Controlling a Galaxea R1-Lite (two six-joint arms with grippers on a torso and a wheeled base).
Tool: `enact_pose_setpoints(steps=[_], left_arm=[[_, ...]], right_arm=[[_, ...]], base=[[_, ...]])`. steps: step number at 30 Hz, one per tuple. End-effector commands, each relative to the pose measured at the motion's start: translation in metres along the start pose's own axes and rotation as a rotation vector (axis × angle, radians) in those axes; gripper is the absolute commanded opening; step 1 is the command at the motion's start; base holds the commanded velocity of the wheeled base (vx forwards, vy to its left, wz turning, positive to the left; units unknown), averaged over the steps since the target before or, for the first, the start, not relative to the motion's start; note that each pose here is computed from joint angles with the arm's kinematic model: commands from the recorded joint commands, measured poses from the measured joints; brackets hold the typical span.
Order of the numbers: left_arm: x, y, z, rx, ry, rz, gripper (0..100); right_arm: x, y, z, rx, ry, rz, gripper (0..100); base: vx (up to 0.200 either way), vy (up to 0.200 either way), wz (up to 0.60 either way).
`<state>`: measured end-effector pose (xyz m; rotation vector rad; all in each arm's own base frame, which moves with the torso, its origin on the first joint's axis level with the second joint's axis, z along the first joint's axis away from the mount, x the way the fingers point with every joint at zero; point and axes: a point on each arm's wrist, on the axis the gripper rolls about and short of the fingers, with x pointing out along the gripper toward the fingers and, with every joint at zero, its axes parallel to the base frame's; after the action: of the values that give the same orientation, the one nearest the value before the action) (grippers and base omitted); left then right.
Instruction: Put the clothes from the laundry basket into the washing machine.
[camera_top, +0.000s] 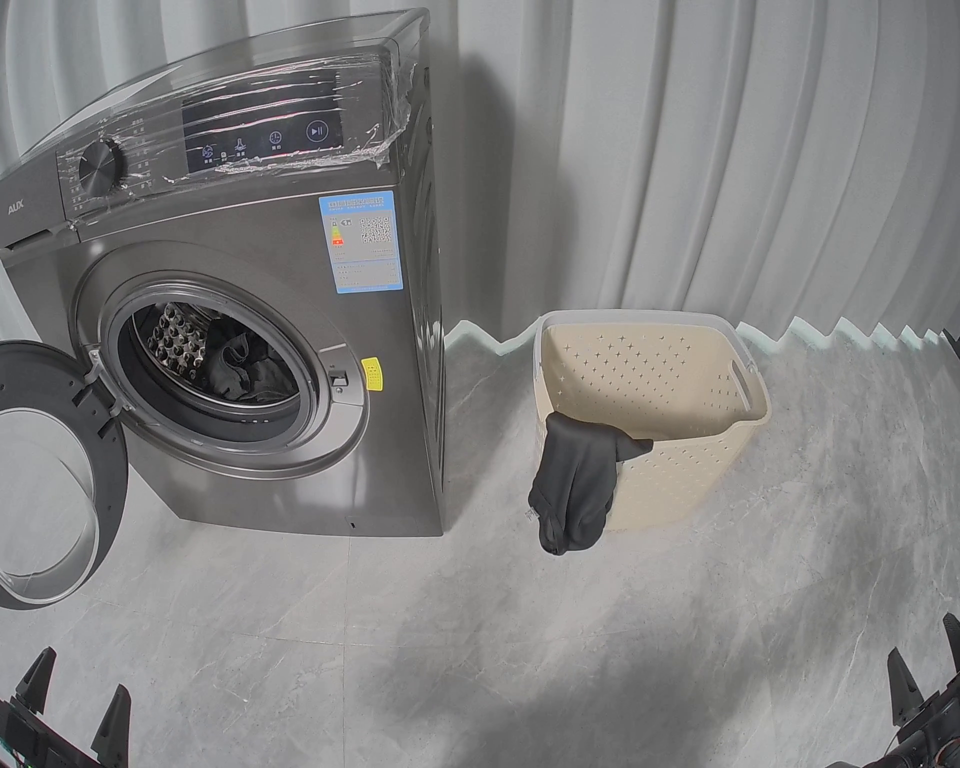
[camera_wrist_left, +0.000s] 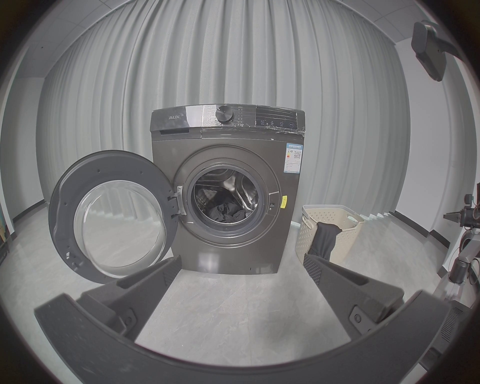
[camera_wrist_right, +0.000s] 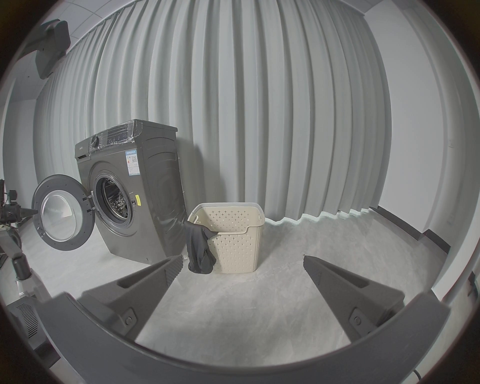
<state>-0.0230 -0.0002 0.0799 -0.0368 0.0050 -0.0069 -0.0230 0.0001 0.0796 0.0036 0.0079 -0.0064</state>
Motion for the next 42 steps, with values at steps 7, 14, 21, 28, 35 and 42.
enact_pose_setpoints(steps=[7,14,21,28,35,42], left_arm=[[0.0001,0.0002,-0.0048,0.000,0.001,-0.001,100],[0.0001,0.0002,-0.0048,0.000,0.001,-0.001,100],[0.0001,0.0001,-0.0048,0.000,0.001,0.001,100],[0.0001,0.0001,-0.0048,0.000,0.001,0.001,100],[0.0001,0.0002,-0.0048,0.000,0.001,-0.001,100],[0.0001,0.0002,-0.0048,0.000,0.001,-0.001,100]], right_arm=[[0.0001,0.0000,-0.0043,-0.001,0.001,0.000,100],[0.0001,0.0000,-0.0043,-0.001,0.001,0.000,100],[0.0001,0.0000,-0.0043,-0.001,0.001,0.000,100],[0.0001,0.0000,-0.0043,-0.001,0.001,0.000,100],[0.0001,0.0000,-0.0043,0.001,0.001,0.000,100],[0.0001,0.0000,-0.0043,-0.001,0.001,0.000,100]], base=[[0.000,-0.086,0.00],[0.000,-0.200,0.00],[0.000,-0.200,0.00],[0.000,-0.029,0.00],[0.029,0.000,0.00],[0.143,0.000,0.00]])
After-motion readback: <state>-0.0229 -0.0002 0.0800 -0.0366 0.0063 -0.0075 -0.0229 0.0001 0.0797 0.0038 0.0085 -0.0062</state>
